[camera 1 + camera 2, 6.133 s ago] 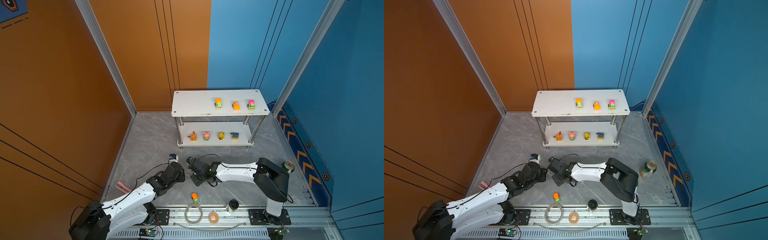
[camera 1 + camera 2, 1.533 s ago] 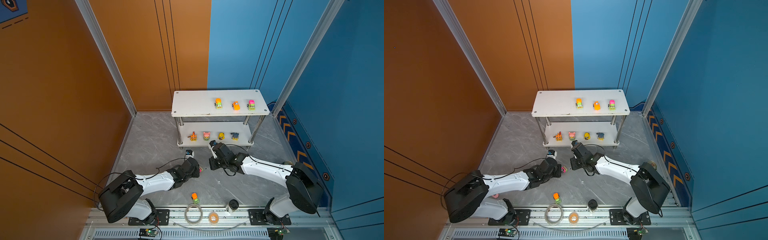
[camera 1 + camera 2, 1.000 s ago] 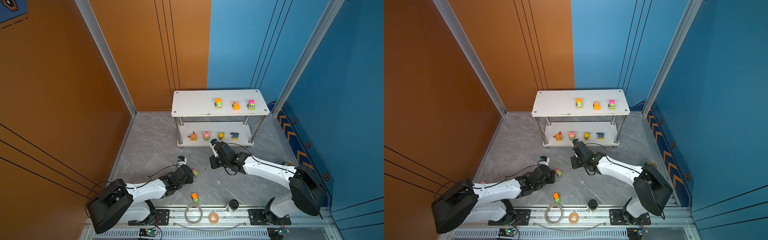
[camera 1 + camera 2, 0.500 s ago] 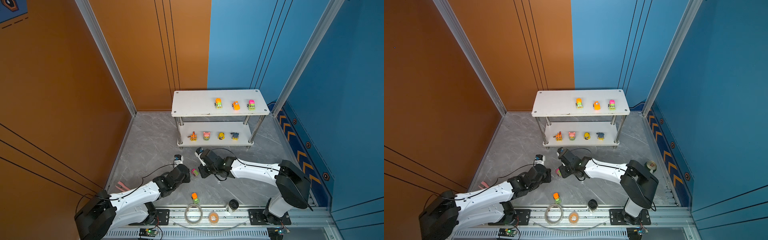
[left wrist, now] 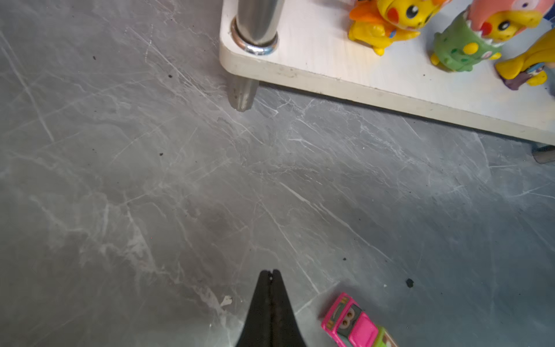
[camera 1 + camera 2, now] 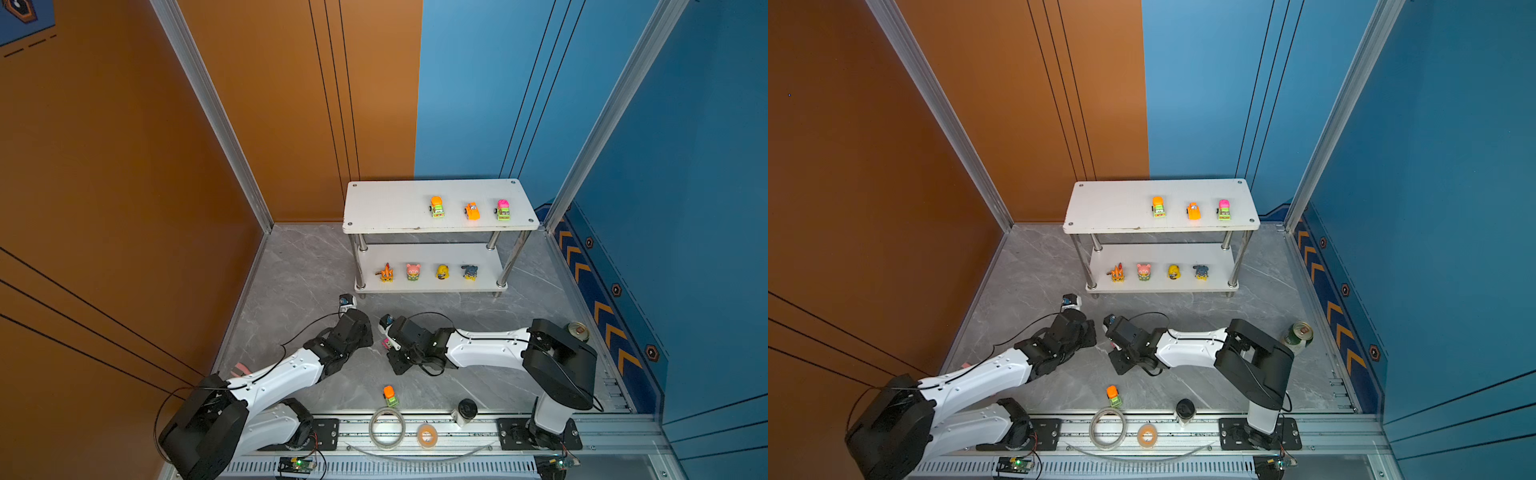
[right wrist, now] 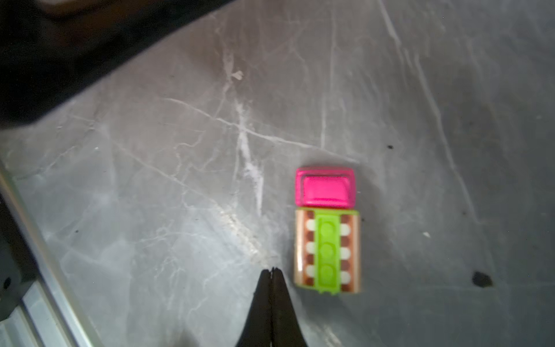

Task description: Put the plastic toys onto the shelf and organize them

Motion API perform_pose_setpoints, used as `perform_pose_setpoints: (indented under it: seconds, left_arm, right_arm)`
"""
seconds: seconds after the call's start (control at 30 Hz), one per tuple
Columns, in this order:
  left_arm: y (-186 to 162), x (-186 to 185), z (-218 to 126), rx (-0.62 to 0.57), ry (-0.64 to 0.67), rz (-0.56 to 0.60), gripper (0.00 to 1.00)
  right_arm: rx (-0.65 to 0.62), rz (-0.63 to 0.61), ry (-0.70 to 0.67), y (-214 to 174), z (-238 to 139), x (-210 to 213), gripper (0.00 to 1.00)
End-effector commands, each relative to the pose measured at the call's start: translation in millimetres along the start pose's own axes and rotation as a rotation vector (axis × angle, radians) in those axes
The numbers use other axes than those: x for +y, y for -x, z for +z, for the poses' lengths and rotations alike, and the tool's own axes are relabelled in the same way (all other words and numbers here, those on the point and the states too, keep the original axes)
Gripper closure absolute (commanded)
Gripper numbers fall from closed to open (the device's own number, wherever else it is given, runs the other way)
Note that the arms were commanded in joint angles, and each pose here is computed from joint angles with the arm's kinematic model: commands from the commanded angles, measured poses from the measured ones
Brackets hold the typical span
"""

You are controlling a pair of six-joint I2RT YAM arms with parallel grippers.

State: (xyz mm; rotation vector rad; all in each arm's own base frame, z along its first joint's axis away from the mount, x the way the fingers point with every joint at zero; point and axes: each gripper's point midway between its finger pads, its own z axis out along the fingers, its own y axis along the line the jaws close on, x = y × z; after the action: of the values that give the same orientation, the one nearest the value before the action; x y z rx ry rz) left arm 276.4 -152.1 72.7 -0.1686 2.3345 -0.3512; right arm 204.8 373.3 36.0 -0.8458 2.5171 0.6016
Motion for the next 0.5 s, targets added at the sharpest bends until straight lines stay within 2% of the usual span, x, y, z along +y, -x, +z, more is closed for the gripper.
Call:
perform_pose_setpoints:
  seconds: [0.0, 0.13, 0.27, 0.4, 0.47]
  left_arm:
    - [6, -14, 3, 0.012, -0.049, 0.016, 0.97]
    - [3, -21, 7, 0.031, -0.081, 0.022, 0.93]
    - [0, -28, 10, 0.051, -0.102, 0.046, 0.79]
    - [-4, -42, 10, 0.072, -0.164, 0.118, 0.49]
    - [-6, -42, 10, 0.082, -0.154, 0.167, 0.38]
  right_arm:
    - [-0.068, 0.058, 0.023, 23, 1, -13, 1.0]
    - [-0.111, 0.082, 0.006, 47, -2, -36, 1.0]
    - [-0.148, 0.106, 0.0, 72, -1, -57, 1.0]
    - [-0.172, 0.128, 0.011, 83, -1, -64, 1.0]
    - [-0.176, 0.13, 0.013, 81, -3, -64, 1.0]
